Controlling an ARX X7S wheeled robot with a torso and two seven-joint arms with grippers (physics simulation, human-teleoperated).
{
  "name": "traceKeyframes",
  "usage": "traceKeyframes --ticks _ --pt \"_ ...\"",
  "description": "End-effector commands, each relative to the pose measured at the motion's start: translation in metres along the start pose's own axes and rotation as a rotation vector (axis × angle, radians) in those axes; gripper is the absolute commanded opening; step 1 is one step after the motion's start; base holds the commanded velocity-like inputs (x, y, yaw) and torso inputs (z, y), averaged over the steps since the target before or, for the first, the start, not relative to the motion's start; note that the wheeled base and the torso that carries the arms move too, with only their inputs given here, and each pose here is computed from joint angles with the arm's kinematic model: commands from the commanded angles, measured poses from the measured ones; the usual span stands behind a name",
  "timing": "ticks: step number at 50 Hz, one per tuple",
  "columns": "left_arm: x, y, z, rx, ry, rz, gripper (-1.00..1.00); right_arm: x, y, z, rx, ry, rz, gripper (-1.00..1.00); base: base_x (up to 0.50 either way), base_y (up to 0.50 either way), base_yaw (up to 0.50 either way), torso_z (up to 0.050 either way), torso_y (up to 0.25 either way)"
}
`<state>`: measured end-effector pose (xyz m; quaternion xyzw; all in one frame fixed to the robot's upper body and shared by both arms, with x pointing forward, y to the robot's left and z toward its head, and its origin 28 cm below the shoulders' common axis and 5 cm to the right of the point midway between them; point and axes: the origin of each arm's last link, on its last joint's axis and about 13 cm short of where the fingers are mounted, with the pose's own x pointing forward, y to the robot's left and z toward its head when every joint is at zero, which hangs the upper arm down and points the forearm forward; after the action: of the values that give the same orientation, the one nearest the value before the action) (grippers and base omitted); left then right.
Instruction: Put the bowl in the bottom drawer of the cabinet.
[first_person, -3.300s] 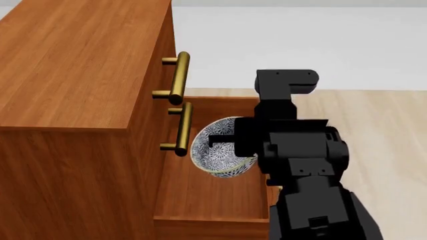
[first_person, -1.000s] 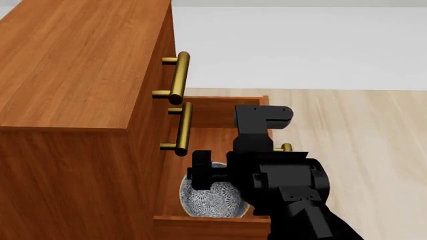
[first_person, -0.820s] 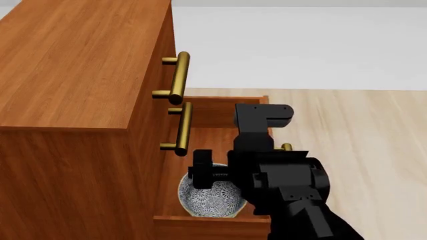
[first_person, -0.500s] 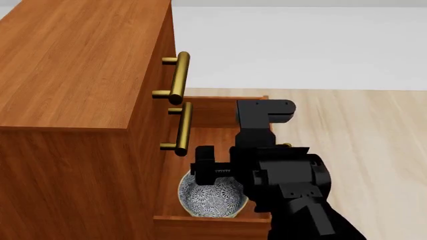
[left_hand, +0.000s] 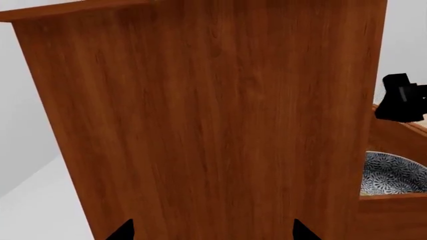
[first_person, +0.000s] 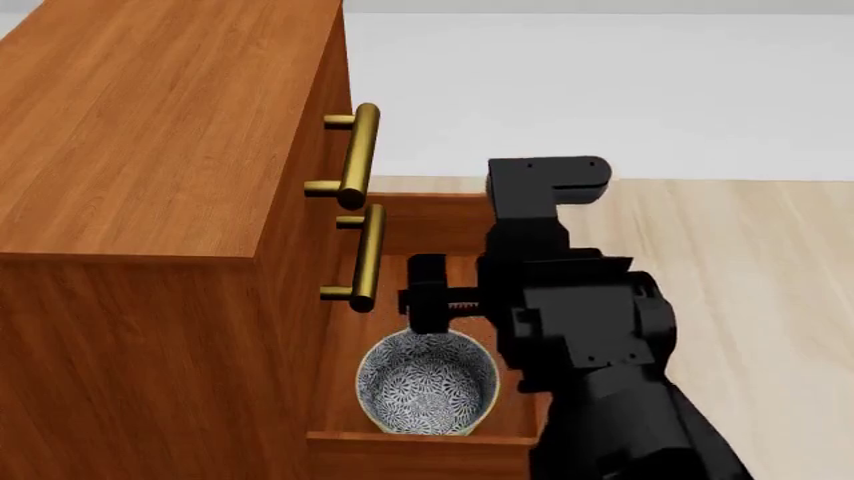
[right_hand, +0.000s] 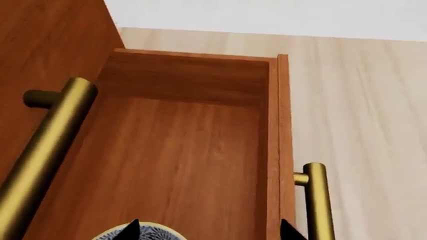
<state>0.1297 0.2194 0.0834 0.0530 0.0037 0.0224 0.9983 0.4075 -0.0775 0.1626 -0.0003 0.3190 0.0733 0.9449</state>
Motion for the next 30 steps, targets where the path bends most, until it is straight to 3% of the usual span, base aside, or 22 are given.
traceKeyframes --ticks 1,30 --pt "0.0 0.0 0.003 -0.029 -0.015 -0.003 1.0 -0.004 -0.005 0.011 0.004 -0.04 -0.021 1.0 0.0 0.0 0.0 0.0 0.0" --pt "-0.001 -0.001 0.004 -0.028 -0.017 -0.007 1.0 -0.017 -0.028 0.035 -0.026 -0.131 -0.04 1.0 0.0 0.0 0.0 0.0 0.0"
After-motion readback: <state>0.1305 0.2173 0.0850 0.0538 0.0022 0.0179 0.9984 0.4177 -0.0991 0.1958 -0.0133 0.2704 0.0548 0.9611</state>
